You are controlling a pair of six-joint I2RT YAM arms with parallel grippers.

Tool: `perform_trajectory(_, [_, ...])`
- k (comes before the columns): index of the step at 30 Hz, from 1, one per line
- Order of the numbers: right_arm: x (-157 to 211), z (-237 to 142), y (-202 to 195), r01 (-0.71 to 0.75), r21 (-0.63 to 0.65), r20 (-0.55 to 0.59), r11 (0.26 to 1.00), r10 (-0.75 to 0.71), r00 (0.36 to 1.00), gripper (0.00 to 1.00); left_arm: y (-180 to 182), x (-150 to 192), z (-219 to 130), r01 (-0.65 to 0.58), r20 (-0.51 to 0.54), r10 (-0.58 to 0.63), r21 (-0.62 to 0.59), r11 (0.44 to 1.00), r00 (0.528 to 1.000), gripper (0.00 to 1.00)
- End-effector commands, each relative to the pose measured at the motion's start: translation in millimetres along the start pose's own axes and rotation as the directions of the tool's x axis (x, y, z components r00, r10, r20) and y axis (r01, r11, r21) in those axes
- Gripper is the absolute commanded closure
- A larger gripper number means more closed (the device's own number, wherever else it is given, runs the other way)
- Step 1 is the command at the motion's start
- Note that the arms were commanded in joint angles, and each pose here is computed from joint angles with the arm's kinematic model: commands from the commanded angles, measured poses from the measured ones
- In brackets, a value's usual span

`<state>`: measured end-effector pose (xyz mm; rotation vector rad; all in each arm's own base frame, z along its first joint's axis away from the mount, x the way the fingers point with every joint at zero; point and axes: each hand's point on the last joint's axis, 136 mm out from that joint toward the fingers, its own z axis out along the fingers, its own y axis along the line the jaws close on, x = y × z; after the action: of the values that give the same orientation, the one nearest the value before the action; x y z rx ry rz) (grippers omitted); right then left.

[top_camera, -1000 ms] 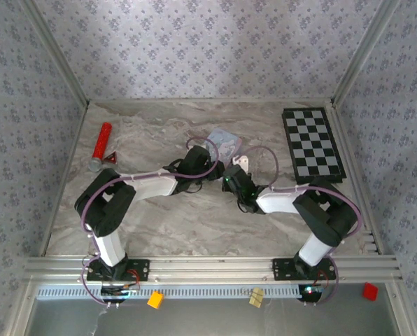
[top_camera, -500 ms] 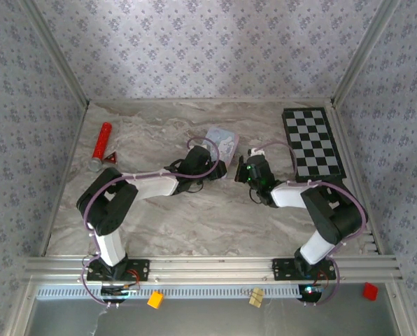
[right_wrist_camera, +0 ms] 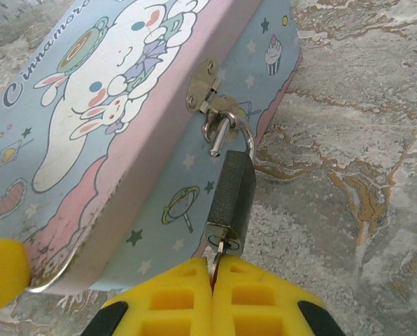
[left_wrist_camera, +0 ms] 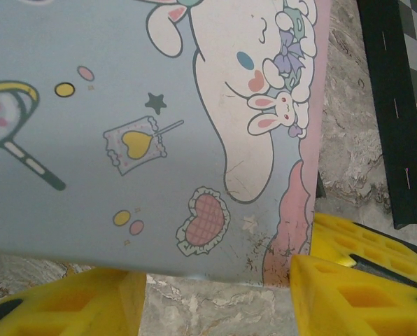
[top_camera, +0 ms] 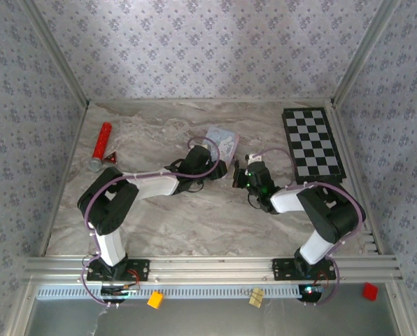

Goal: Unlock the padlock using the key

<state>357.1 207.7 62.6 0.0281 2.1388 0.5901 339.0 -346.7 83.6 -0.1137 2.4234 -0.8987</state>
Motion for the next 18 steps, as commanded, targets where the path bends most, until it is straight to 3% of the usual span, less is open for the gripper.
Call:
perform_trajectory(1, [-30.2, 5.5, 8.5, -0.024, 0.014, 0.075, 1.0, 0.023, 0.997, 1.0, 26.0, 25.9, 6.9, 0.001, -0.087, -0.009, -0.087, 0.996, 0.996, 0.44])
perform_trajectory(8, [-45.7, 11.4, 28.2, 0.015, 0.088, 0.074, 0.996, -0.022, 0.997, 1.0, 21.9, 29.7, 10.4, -0.002, -0.096, -0.005, -0.076, 0.997, 0.995, 0.44])
perform_trajectory(18, [-45.1, 31.6, 5.3, -0.066, 0.202, 0.042, 0.977, 0.059, 0.997, 1.0, 22.0, 30.6, 11.3, 0.002, -0.096, -0.008, -0.07, 0.998, 0.995, 0.44])
